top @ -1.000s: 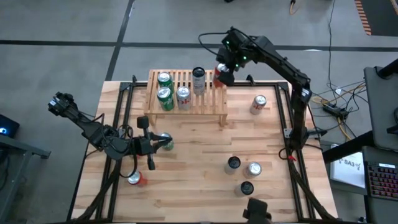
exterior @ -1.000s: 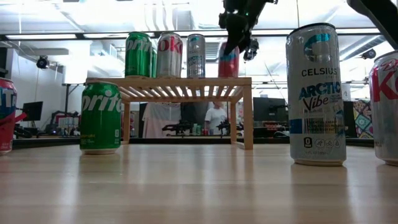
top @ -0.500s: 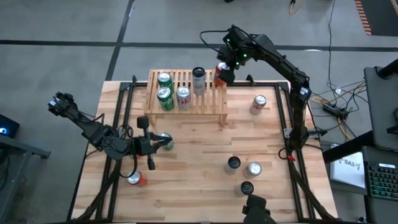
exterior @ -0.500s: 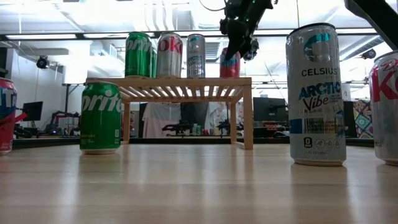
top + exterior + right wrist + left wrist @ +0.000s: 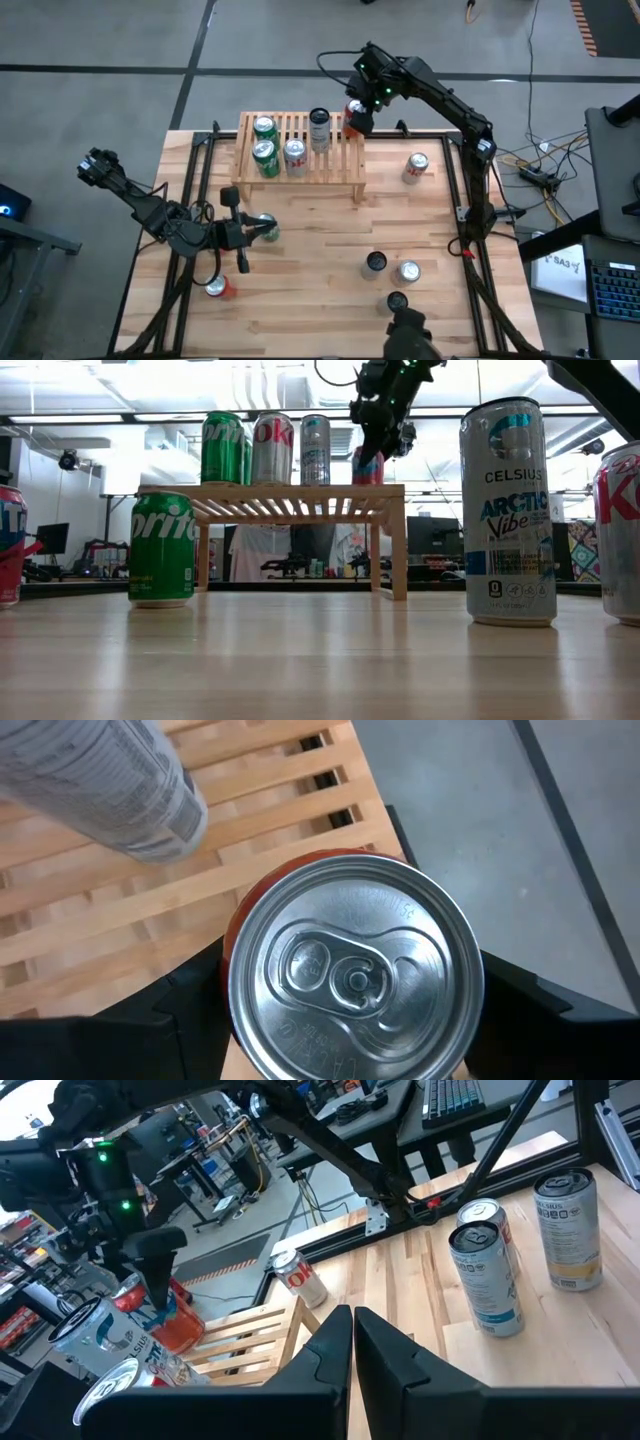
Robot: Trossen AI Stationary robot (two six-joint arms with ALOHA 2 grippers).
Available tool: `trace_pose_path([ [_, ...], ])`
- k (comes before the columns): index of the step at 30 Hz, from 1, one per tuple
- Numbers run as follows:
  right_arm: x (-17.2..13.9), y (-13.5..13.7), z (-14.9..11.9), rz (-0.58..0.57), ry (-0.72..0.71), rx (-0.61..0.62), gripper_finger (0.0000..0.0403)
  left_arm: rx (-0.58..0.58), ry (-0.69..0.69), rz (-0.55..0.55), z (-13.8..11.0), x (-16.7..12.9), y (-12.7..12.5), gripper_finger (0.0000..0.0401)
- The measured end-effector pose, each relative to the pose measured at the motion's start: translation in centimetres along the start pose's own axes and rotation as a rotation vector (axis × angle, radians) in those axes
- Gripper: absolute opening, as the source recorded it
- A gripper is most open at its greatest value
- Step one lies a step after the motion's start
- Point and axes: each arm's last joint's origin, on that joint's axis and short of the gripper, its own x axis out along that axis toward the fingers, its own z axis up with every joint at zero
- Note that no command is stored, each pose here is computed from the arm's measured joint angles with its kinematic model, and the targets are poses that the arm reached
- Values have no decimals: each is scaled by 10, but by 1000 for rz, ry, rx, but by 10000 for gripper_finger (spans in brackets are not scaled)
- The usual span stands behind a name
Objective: Place canned beverage on shelf
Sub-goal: Put the right orange soda can on the shelf
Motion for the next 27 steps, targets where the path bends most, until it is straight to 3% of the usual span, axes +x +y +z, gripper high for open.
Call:
trace_pose_path([
  [21, 3, -2, 2, -17, -12, -6, 284, 17, 0, 0, 0, 0, 0, 0],
  [27, 3, -2, 2, -18, -11, -8, 329, 17, 0, 0, 0, 0, 0, 0],
])
